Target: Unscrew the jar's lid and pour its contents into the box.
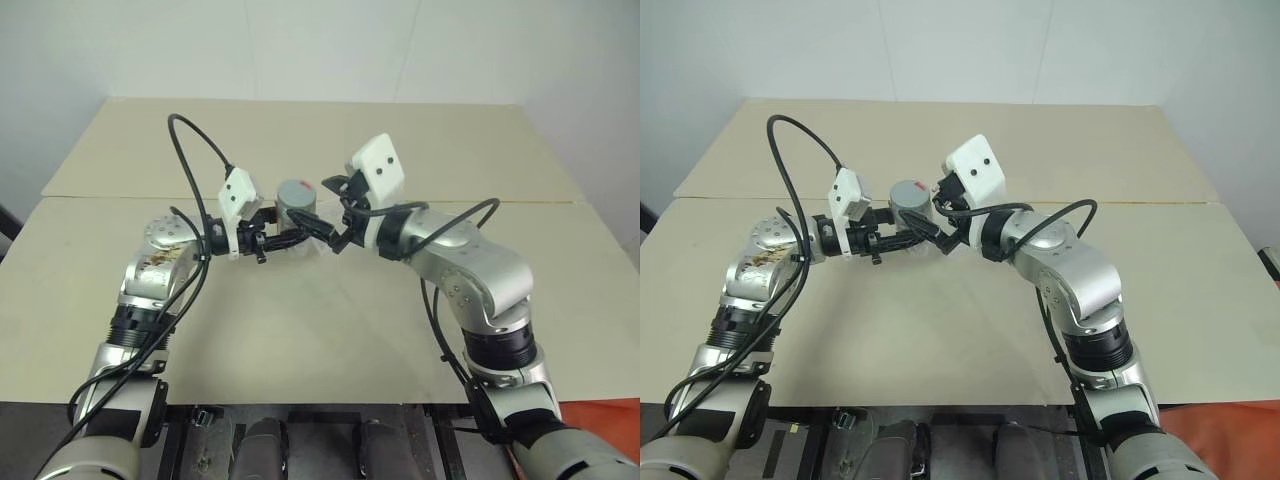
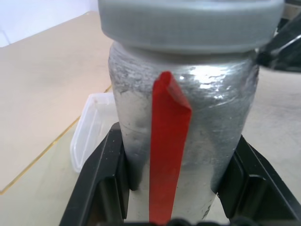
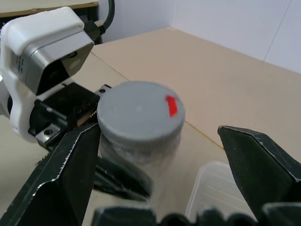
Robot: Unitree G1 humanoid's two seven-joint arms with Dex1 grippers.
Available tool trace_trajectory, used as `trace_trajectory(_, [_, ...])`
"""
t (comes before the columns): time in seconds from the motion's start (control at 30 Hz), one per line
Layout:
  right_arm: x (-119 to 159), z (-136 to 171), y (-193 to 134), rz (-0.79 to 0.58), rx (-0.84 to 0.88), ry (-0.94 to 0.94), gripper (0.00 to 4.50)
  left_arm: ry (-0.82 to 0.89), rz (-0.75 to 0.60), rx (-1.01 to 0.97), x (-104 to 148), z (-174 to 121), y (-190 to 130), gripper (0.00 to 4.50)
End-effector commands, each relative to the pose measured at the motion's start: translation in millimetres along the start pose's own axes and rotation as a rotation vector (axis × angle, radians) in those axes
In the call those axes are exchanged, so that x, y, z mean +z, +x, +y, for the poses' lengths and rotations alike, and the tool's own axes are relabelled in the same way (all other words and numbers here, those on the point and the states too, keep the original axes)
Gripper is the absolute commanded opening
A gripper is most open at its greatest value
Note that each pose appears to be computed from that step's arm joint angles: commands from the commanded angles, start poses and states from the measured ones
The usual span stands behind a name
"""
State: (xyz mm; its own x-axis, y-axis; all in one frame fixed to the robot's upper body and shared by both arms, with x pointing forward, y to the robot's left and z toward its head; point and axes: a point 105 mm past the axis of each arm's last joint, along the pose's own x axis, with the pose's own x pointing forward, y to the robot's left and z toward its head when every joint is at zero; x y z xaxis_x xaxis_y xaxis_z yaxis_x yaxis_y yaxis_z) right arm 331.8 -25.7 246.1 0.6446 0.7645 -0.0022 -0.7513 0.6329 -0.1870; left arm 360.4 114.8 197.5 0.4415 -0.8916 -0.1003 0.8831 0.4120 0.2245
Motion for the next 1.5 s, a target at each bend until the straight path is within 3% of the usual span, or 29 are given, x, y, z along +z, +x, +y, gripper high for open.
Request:
trace_trajectory(0.03, [19, -26, -19, -0.081, -0.115, -0.034, 4.48, 0.043, -0.032, -0.035, 13, -6, -8, 2.03])
trace_trajectory(0.4, [21, -22, -25, -0.086, -0.073, -0.043, 4.48, 0.032, -0.021, -0.046, 8, -10, -13, 2.03])
trace_trajectory(0.63, [34, -8, -37, -0.145, 0.092, -0.036, 4.48, 0.026, -0.038, -0.015, 9, -4, -4, 2.03])
trace_trajectory(0.93, [38, 12, -12, -0.153, 0.161, -0.042, 4.48, 0.03, -0.073, -0.068, 15, -11, 10, 2.03])
trace_trajectory(1.47, [31, 11, 8, -0.139, 0.162, -0.037, 4.48, 0.04, -0.072, -0.088, 16, -14, 9, 2.03])
trace_trajectory(1.5, [31, 11, 8, -0.138, 0.164, -0.037, 4.31, 0.04, -0.072, -0.089, 16, -14, 8, 2.03])
